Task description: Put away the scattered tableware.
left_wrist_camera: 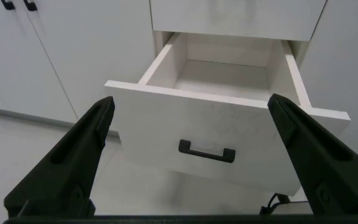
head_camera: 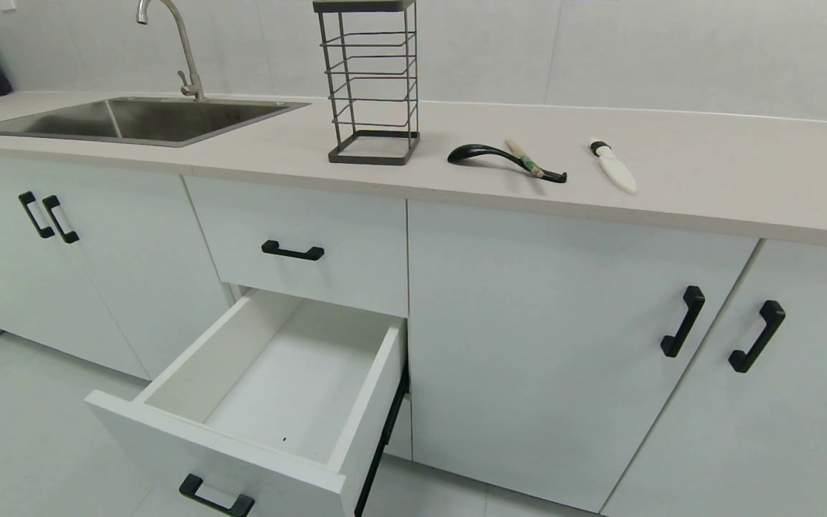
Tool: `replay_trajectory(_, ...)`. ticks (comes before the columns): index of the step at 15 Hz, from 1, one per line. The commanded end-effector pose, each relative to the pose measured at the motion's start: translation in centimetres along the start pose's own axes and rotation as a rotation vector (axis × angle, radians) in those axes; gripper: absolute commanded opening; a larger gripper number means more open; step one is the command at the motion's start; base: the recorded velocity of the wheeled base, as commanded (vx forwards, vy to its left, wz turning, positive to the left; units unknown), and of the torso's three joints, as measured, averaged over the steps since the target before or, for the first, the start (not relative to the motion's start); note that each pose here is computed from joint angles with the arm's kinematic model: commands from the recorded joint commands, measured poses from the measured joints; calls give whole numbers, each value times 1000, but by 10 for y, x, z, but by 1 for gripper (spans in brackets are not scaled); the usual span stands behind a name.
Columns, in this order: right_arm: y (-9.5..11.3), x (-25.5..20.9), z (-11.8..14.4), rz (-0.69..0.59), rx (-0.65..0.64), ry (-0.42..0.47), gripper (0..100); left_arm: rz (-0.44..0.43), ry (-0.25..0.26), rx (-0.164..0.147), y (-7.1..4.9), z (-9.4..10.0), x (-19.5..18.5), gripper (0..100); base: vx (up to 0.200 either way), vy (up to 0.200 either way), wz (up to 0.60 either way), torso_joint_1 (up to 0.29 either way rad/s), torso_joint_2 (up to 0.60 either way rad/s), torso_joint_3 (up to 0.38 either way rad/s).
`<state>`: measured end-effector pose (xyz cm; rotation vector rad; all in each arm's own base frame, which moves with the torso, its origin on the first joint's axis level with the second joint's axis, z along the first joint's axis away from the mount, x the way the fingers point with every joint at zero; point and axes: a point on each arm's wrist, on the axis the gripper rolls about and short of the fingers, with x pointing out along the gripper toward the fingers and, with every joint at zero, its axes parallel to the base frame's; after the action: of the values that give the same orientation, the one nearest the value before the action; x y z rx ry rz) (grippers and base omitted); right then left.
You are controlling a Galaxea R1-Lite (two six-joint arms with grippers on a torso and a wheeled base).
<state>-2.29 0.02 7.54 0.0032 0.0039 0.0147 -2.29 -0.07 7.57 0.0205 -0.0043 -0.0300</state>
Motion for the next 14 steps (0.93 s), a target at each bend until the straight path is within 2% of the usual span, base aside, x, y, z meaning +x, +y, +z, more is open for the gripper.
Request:
replay_trajectory(1, 0, 0, 0, -1, 0, 2, 0, -1, 1, -2, 0, 0, 0, 100, 0, 0, 0, 41, -80, -32)
replay_trajectory(6, 0, 0, 0, -1, 0, 2, 0, -1, 1, -4, 0, 0, 0, 100, 0, 0, 0, 171, -208, -201)
replay_trajectory(9, 0, 0, 0, -2, 0, 2, 0, 1, 1, -4, 0, 0, 0, 100, 0, 0, 0, 198, -658, -250)
replay_trajectory(12, 0, 0, 0, -2, 0, 2, 0, 2, 3, -2, 0, 0, 0, 100, 0, 0, 0, 71, -504, -247)
replay_trajectory(14, 0, 0, 0, -2, 0, 1, 0, 7, 3, -4, 0, 0, 0, 100, 0, 0, 0, 302, -483, -241)
